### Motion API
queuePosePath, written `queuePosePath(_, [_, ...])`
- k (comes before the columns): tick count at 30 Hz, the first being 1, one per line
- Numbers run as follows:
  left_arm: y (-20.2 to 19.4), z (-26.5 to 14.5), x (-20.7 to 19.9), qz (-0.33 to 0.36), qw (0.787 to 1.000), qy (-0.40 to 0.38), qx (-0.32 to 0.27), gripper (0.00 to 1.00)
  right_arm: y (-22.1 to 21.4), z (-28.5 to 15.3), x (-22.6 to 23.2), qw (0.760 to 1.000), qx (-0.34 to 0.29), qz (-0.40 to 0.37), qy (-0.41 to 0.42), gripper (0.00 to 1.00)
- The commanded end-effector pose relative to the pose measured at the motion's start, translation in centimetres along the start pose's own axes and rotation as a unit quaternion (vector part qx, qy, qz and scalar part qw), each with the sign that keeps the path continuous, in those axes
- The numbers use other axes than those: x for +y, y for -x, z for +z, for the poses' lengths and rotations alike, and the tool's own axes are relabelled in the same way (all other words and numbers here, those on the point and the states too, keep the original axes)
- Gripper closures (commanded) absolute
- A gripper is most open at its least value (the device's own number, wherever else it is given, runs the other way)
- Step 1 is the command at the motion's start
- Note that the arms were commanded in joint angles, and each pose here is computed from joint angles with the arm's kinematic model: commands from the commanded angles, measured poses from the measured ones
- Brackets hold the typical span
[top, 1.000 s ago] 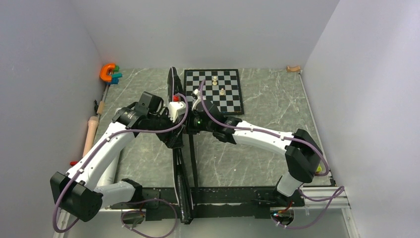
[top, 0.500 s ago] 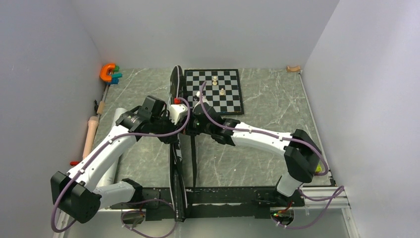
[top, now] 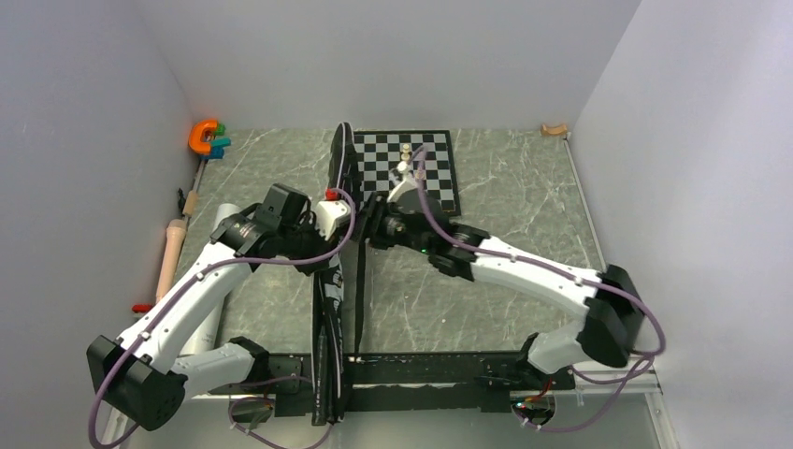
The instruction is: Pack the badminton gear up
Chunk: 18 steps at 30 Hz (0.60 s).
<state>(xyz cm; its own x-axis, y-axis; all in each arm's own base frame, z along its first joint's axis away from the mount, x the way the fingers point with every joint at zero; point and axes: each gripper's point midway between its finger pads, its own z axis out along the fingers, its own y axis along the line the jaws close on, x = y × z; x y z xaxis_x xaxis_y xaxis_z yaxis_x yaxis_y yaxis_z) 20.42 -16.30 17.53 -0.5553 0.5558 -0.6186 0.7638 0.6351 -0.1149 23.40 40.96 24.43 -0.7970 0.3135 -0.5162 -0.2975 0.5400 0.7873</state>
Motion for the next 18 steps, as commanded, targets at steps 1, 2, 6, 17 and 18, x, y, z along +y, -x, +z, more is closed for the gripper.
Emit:
queuePosePath(1, [1.6,-1.7,-1.0,0.044,0.998,-0.017,-0.040,1.00,5.5,-5.3,2.4,0.995,-0.080,0.004,0.062,0.50])
queuePosePath(2, [1.6,-1.8,-1.3,0.048,0.998,-0.024,-0.043,1.00,6.6,-6.1,2.1,0.993,-0.094,0.004,0.067,0.47])
queuePosePath(6, [2.0,-2.2,-2.3,0.063,0.995,-0.051,-0.054,1.00,9.9,-7.1,1.0,0.993,-0.098,-0.006,0.060,0.44])
queuePosePath(17, [1.9,-2.8,-4.2,0.075,0.990,-0.101,-0.061,1.00,9.9,-3.6,2.3,0.993,-0.014,-0.001,0.114,0.47])
queuePosePath(18, [1.9,-2.8,-4.3,0.077,0.990,-0.102,-0.061,1.00,9.6,-3.3,2.1,0.993,-0.007,0.001,0.116,0.47])
